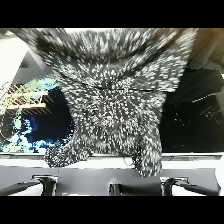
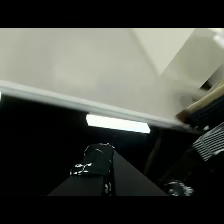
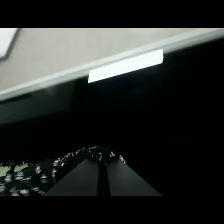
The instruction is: Fold the clothes and pants, and hang the long-sleeved shirts on hangers.
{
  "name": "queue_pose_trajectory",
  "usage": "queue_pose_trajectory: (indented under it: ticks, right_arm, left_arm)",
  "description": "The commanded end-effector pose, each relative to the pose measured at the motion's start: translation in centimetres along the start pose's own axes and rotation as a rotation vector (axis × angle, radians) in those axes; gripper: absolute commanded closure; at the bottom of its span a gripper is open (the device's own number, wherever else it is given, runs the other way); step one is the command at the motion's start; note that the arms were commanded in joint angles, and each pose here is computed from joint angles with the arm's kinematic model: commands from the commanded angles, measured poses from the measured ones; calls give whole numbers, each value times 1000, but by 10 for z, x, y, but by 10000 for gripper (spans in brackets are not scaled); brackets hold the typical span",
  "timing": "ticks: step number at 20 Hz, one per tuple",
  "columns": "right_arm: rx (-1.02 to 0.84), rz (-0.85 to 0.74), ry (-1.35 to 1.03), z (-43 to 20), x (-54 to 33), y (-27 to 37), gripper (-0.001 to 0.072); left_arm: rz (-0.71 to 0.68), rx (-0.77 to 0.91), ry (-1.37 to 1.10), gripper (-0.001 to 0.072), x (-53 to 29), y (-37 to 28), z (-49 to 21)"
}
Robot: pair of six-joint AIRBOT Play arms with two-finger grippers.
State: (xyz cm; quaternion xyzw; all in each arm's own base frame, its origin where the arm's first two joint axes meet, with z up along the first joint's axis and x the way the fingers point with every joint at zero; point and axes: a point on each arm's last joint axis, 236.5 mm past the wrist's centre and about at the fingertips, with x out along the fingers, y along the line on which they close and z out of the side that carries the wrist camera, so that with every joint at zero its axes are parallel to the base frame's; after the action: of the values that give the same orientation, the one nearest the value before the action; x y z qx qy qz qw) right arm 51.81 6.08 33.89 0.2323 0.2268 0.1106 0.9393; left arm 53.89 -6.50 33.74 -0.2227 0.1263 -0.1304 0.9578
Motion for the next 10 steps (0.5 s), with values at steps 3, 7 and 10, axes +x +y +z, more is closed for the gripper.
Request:
queue_pose_trajectory:
  ticks: [3, 7, 10]
  right_arm:
    - [132, -23, 250, -126, 175, -60, 685]
    - [155, -84, 502, -214, 200, -90, 611]
    - [159, -106, 601, -224, 177, -96, 330]
  left_arm:
    - [91, -92, 191, 690, 125, 79, -133]
    - [120, -209, 500, 689, 137, 88, -243]
    - [142, -304, 579, 204, 126, 83, -259]
